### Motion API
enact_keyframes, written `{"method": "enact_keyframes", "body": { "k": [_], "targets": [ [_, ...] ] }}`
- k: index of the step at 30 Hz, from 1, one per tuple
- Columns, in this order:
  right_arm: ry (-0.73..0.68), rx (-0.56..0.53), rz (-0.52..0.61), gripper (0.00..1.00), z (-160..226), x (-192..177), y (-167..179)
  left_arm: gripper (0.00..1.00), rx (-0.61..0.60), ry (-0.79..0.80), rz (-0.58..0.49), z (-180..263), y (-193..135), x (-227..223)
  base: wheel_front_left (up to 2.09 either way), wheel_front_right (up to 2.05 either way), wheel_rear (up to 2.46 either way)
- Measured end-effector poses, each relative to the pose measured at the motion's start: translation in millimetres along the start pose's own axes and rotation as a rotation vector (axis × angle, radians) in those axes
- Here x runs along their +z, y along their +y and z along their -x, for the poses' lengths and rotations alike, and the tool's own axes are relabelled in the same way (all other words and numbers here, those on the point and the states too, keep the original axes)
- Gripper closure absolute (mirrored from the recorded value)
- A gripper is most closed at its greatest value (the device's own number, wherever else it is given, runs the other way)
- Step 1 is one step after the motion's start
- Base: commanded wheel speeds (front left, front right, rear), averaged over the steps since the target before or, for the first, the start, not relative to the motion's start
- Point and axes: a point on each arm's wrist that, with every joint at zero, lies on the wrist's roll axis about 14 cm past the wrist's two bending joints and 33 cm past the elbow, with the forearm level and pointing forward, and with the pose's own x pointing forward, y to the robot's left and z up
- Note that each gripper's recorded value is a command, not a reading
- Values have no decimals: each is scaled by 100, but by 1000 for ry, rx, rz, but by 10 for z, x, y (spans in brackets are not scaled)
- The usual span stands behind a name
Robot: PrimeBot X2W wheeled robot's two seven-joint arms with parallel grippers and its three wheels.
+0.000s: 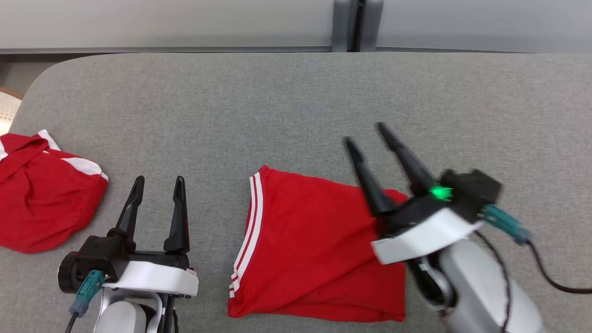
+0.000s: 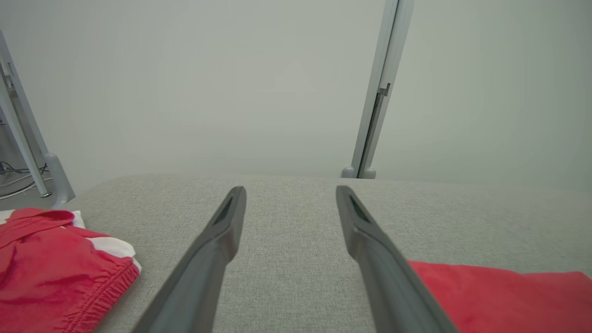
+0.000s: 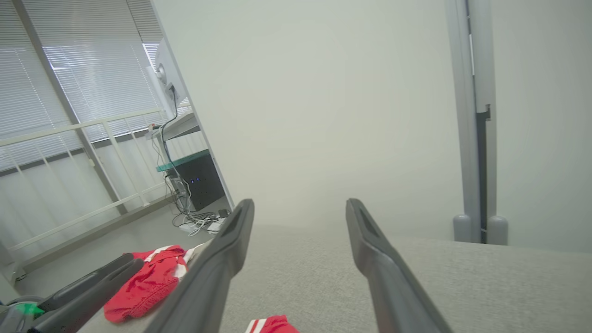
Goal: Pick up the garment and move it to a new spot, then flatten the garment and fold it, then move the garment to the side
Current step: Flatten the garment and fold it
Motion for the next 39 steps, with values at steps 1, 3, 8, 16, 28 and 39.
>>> {"method": "enact_keyframes", "body": {
  "k": [1,3,8,16,28,39],
  "targets": [
    [-9,-42,24,0,72,42,-146,0,-3,-2,-1,-5,-11,5,0,0,0],
    [-19,-124,73,0,240,117,-424,0,-7,-5,-5,-9,-19,16,0,0,0],
    [-9,-317,172,0,775,234,-959,0,-3,-8,-23,23,31,37,0,0,0],
    [57,-499,247,0,1488,333,-1186,0,2,-8,-44,157,128,72,0,0,0],
    [87,-546,241,0,1896,390,-930,0,-40,16,-67,454,75,98,0,0,0],
    [95,-566,233,0,2032,421,-862,0,-31,27,-65,575,90,116,0,0,0]
  ]
}}
